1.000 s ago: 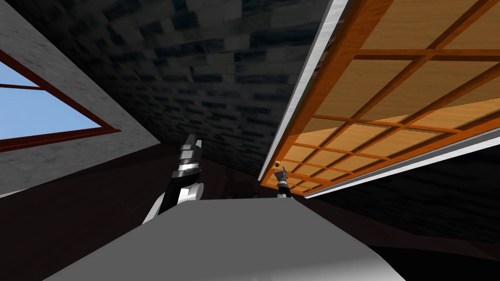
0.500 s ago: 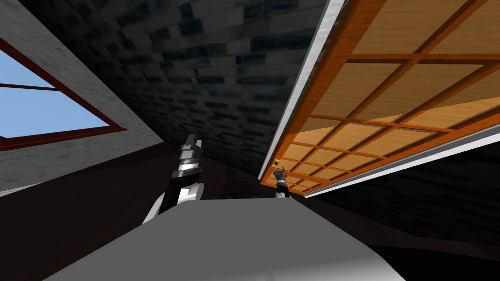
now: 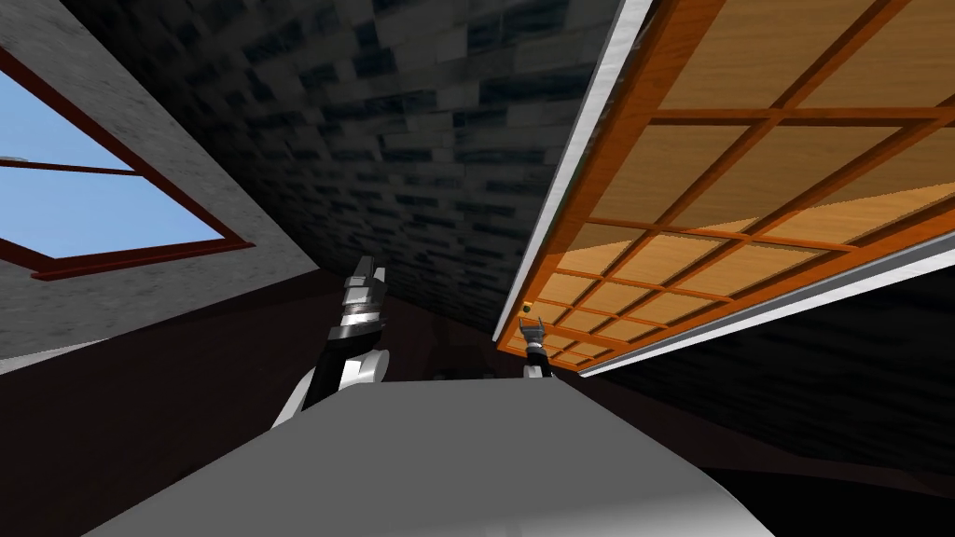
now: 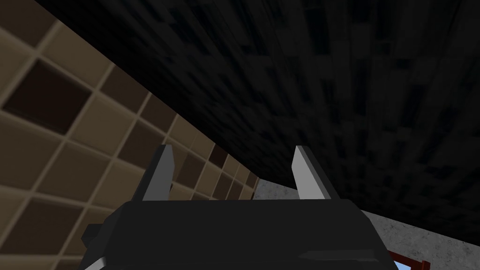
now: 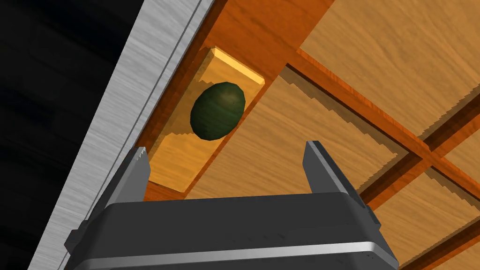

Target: Pull the door open

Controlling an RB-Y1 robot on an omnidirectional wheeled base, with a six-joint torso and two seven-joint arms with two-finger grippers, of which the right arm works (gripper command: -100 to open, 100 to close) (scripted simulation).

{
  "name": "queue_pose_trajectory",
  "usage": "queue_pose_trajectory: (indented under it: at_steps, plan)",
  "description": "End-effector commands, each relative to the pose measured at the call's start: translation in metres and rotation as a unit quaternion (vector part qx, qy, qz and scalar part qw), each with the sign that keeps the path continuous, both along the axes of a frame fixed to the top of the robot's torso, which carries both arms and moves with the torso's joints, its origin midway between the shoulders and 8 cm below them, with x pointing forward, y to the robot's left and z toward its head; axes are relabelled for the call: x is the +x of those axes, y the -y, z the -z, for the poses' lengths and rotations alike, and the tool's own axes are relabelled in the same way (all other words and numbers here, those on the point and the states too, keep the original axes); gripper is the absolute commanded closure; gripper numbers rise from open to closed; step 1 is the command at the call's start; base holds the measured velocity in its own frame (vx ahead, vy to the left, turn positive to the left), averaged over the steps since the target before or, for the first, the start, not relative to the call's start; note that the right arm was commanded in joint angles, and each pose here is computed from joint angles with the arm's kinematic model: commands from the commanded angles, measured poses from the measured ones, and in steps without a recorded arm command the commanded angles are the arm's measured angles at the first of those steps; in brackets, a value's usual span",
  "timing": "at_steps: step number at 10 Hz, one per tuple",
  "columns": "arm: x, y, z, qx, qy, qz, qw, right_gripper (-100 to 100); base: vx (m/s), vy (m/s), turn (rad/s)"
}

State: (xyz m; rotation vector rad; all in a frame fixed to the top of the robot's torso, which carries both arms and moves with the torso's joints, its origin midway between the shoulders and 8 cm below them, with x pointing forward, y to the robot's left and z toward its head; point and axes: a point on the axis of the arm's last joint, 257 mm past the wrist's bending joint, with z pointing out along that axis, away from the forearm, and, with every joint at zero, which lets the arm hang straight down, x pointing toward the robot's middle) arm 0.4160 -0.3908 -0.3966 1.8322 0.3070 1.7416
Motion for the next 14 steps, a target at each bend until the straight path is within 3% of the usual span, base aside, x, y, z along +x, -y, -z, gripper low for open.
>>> queue_pose_trajectory:
  at_steps: [1, 3, 6, 8, 9, 11, 12, 14]
  plan:
    - [0.001, -0.002, 0.001, 0.024, 0.005, 0.001, 0.9997, -100, -0.066, -0.020, 0.015]
    - [0.003, -0.004, 0.001, 0.052, 0.012, 0.002, 0.9986, -100, -0.059, -0.010, 0.021]
    - [0.007, -0.009, 0.002, 0.108, 0.024, 0.005, 0.9939, -100, -0.066, -0.020, 0.035]
    - [0.011, -0.013, 0.002, 0.152, 0.034, 0.008, 0.9877, -100, -0.061, -0.007, 0.033]
    - [0.011, -0.013, 0.002, 0.160, 0.036, 0.008, 0.9865, -100, -0.061, -0.011, 0.018]
    - [0.014, -0.017, 0.003, 0.201, 0.046, 0.010, 0.9784, -100, -0.058, -0.013, 0.026]
    - [0.014, -0.017, 0.003, 0.206, 0.047, 0.010, 0.9774, -100, -0.049, -0.016, 0.020]
    - [0.016, -0.021, 0.003, 0.243, 0.056, 0.011, 0.9683, -100, -0.049, -0.010, 0.024]
